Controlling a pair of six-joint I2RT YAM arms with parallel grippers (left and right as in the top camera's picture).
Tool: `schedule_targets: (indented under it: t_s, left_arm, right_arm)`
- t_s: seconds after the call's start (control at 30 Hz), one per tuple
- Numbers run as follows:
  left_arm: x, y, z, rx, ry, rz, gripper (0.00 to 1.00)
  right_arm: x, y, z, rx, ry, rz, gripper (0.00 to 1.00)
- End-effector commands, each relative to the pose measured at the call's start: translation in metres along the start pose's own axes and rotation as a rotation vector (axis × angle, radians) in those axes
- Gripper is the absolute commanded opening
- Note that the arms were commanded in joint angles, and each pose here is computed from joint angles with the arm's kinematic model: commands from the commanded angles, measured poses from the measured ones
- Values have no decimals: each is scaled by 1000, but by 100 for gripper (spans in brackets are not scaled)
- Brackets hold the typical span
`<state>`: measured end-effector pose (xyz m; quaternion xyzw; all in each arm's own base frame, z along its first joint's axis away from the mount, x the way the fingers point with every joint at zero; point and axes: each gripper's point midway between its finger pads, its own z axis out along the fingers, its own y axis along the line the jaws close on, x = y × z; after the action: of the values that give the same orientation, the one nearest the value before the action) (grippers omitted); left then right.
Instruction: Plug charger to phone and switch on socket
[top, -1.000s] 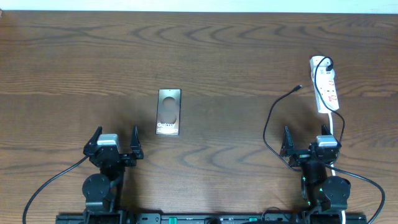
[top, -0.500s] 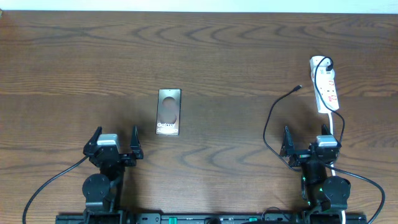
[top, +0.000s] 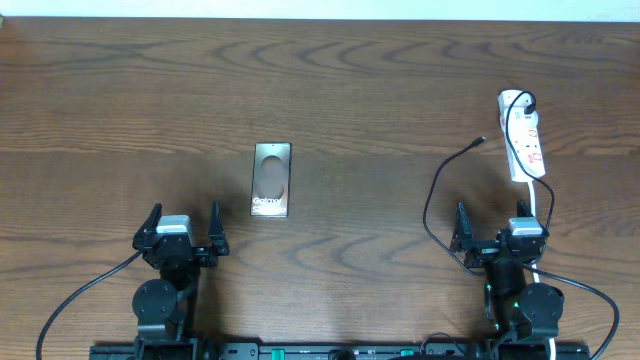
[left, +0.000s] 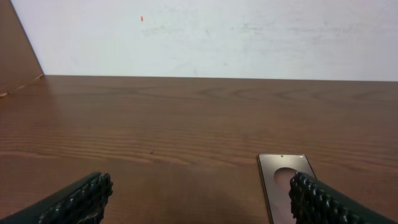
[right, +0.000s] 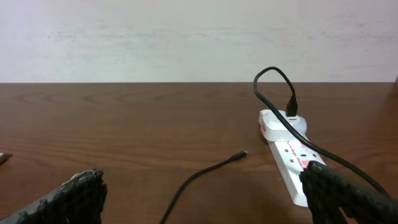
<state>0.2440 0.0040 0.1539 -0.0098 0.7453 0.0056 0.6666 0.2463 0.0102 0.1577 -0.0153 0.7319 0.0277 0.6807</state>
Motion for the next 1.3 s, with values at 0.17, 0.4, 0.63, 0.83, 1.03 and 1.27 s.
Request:
schedule_targets:
  t_s: [0.17,0.4,0.63,0.83,1.03,1.27]
  left_arm:
    - [15,-13,1,77,35,4,93]
    - [6,-29,-2,169,32,-155,93]
    - [-16,-40,-8,231,25,-197,93]
    - [-39,-41,-7,229,84,-202,93]
    - [-74,-49,9,265,180,-213,93]
    - [-94,-69,40,281,417,-204,93]
  right_arm:
    - [1,0,0,5,1,10,99]
    - [1,0,0,5,1,10,99]
    - [1,0,0,5,0,10,99]
    - [1,0,0,5,1,10,99]
    - [1,0,0,5,0,10,99]
    - [1,0,0,5,1,10,99]
